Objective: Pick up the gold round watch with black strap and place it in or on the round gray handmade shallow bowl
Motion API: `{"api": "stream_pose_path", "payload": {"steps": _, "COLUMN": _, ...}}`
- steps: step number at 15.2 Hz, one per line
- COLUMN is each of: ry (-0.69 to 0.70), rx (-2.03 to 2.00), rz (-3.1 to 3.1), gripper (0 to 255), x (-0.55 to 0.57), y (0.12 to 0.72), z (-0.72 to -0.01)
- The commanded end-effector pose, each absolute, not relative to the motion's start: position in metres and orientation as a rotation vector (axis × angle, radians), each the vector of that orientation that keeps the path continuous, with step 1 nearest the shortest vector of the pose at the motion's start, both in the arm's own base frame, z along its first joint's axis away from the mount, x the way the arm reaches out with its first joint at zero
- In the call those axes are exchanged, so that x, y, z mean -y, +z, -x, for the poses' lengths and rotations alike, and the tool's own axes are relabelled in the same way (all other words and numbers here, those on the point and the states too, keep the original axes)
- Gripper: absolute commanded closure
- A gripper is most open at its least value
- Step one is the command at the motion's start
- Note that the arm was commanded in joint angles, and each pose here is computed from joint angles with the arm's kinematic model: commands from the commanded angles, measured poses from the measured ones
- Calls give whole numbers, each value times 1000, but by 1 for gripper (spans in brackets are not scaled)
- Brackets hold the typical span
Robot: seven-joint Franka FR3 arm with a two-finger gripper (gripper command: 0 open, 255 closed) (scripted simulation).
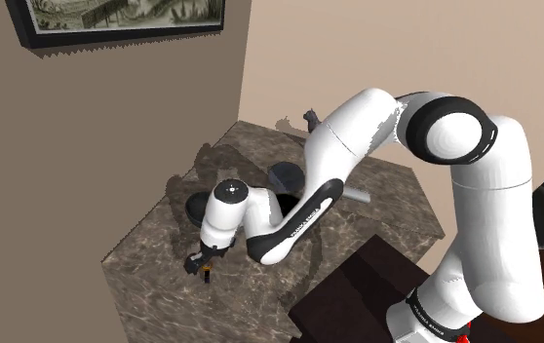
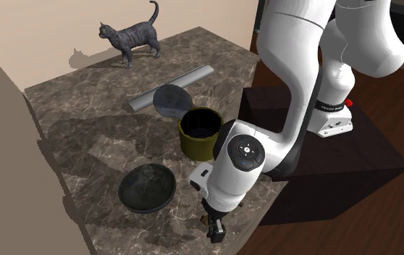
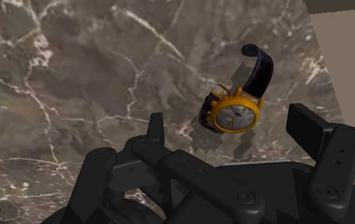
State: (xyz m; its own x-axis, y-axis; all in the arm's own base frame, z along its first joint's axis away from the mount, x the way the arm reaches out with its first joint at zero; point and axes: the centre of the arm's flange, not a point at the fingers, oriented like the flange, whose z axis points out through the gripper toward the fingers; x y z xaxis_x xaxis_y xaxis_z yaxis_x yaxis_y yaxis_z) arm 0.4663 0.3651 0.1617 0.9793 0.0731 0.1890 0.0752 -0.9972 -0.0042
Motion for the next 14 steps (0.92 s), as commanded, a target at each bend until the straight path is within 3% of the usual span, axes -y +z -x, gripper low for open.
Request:
{"api": "stream_pose_path", "payload": {"steps": 1, "ry": -297, "rx": 117, "rz": 3114, "gripper": 0, "x": -365, "y": 150, "z": -468}}
{"api": "stream_pose_path", "payload": {"steps": 10, "ry": -297, "rx": 117, "rz": 3114, "gripper": 0, "x": -365, "y": 142, "z": -470}}
{"api": "stream_pose_path", "payload": {"steps": 11, "ry": -297, "rx": 117, "rz": 3114, "gripper": 255, "x": -365, "y": 142, "z": -470}}
{"api": "stream_pose_path", "payload": {"steps": 14, "ry": -297, "rx": 117, "rz": 3114, "gripper": 255, "x": -365, "y": 142, "z": -470}}
